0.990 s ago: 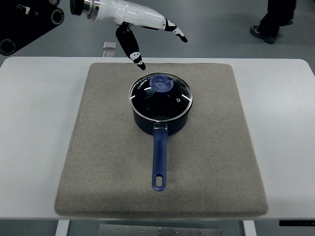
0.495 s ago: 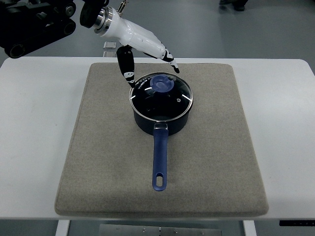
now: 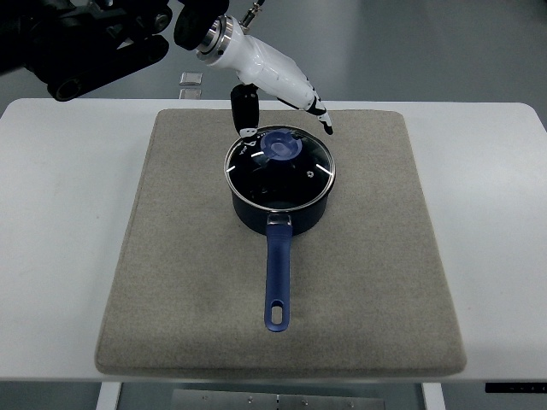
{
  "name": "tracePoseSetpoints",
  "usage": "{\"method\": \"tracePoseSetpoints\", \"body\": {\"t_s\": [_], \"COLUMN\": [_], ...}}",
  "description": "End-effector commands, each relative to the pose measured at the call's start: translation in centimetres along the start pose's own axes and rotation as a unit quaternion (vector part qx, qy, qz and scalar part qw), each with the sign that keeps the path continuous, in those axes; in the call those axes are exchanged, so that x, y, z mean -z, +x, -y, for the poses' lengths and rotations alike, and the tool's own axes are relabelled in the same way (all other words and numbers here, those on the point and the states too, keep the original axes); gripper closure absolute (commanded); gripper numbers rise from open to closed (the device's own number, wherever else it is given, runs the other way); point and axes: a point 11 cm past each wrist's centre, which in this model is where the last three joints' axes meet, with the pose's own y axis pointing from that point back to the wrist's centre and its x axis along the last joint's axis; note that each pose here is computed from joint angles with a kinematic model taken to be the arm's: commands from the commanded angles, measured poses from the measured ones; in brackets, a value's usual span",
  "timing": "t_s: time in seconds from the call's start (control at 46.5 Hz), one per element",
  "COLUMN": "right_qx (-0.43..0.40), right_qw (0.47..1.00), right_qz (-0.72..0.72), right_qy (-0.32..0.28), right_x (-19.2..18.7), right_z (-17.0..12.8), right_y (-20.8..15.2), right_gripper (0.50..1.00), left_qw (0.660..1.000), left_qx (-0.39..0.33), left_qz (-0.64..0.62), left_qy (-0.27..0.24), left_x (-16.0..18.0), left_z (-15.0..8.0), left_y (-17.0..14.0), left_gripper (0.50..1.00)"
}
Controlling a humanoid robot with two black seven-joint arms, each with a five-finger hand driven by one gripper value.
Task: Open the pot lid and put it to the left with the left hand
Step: 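Swing the left hand over the pot lid's blue knob, then lower the left hand and close fingers around the blue lid knob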
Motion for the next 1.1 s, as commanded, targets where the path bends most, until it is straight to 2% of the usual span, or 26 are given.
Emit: {"method": "tracePoseSetpoints", "body": {"t_s": [0.0,0.366,1.076], "right_qx": [0.000,0.000,0.000], "right_qw": [1.000,1.000,1.000], "right_qz": [0.000,0.001,0.000], "right_qy": [0.000,0.000,0.000], "right_x": [0.0,0.0,0.0], "right_z": [0.0,0.0,0.0], "right_y": [0.0,0.0,0.0], "right_gripper": [0.583,0.583,0.583], "left_qw": [1.000,0.999,0.999], "left_qx": [0.015,0.038,0.044], "left_qz": [0.003,0.020,-0.006], "left_qy": [0.001,0.021,0.009], "left_x": [0.0,0.6,0.7], "left_z": [0.3,-0.1,1.6], "left_y": [-0.7,-0.9,-2.8], "left_gripper": [0.510,0.510,0.510]}}
